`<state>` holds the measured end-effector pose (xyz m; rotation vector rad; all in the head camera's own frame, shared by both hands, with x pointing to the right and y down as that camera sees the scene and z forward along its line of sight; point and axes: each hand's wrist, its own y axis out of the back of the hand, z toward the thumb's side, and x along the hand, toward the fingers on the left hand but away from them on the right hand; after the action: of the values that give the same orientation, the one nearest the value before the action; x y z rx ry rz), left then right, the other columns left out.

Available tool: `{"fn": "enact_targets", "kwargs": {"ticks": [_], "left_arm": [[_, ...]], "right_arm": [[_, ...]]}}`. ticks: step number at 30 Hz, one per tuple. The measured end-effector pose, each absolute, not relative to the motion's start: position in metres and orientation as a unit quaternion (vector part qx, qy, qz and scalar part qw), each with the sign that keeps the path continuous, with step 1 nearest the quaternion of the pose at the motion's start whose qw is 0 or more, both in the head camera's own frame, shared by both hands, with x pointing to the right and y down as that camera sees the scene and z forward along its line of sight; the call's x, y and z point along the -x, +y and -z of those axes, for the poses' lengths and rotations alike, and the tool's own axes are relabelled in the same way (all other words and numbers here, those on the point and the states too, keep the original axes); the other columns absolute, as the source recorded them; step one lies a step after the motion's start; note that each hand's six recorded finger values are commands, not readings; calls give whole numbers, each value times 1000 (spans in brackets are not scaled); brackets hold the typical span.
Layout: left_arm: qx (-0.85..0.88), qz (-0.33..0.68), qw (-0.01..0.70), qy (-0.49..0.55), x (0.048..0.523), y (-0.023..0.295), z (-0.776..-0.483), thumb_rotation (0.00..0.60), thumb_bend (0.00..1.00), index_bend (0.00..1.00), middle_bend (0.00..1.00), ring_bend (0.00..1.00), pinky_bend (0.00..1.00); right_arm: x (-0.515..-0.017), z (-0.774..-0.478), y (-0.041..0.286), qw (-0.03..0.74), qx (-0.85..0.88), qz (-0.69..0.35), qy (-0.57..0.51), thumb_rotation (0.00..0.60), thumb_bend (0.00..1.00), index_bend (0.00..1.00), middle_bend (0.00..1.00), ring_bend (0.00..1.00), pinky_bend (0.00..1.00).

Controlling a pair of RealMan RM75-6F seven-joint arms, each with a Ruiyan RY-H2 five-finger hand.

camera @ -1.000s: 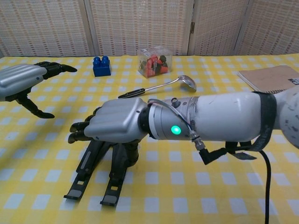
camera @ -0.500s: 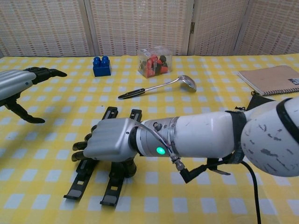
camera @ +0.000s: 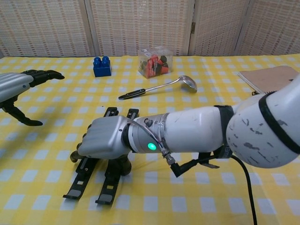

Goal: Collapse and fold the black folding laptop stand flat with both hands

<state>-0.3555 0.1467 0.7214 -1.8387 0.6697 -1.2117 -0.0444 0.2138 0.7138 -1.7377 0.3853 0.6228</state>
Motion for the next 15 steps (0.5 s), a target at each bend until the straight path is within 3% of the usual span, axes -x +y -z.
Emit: {"fn": "enact_targets", "kwargs": {"ticks": [8,15], "left_arm": [[730,485,405,261,358,149,-726,600,48,21,54,0,3],[731,483,405,261,356,149,-726,600,48,18,54,0,3]], "right_arm": [[48,-709,210,592,748,-255,158,600,253,259,315,236,153],[48,-705,205,601,748,-246,141,600,253,366,402,316,166]]}}
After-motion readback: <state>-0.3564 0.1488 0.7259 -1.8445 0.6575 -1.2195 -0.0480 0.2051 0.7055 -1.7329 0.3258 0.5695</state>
